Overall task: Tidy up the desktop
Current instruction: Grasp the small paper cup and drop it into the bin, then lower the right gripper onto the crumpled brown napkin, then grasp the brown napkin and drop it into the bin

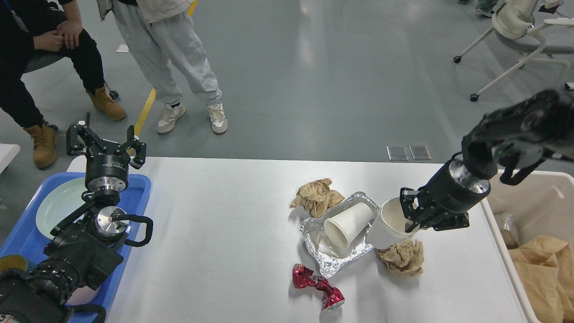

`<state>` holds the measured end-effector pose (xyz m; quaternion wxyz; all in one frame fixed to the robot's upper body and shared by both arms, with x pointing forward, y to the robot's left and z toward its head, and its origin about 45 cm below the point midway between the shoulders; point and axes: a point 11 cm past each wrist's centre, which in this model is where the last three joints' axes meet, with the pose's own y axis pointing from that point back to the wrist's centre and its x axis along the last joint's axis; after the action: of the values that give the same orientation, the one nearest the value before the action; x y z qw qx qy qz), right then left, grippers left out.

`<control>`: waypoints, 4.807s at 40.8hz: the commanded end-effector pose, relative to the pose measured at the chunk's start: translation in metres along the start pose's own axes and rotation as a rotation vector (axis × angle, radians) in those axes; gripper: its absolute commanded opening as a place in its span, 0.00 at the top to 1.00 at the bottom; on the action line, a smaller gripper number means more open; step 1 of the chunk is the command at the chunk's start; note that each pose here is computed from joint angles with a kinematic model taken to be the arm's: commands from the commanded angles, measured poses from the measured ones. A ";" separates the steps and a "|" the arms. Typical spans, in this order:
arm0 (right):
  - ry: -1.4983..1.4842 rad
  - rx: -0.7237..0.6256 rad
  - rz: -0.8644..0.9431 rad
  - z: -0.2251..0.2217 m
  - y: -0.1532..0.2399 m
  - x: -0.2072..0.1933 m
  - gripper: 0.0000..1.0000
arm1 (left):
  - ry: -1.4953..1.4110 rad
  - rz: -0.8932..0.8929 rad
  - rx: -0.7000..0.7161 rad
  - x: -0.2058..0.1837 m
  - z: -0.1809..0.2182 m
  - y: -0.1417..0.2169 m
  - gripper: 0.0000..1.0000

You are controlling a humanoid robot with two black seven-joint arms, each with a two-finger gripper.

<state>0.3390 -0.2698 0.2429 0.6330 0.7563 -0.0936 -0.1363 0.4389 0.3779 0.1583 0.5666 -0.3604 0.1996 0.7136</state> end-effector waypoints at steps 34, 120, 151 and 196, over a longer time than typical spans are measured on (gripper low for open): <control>-0.456 -0.117 0.818 0.211 0.056 0.117 1.00 | 0.000 0.000 0.000 0.000 0.000 0.000 0.03; -0.213 0.044 0.045 0.067 -0.072 0.011 0.00 | 0.000 0.000 0.000 0.000 0.000 0.000 0.03; -0.254 0.010 0.143 0.083 -0.156 0.011 0.00 | 0.000 0.000 0.000 0.000 0.000 0.000 0.04; -0.314 0.226 0.502 0.071 0.050 0.089 1.00 | 0.000 0.000 0.000 0.000 0.000 0.000 0.03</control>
<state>0.3885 -0.3748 0.2204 0.5717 0.7227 -0.3765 -0.0961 0.4389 0.3780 0.1583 0.5666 -0.3604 0.1996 0.7136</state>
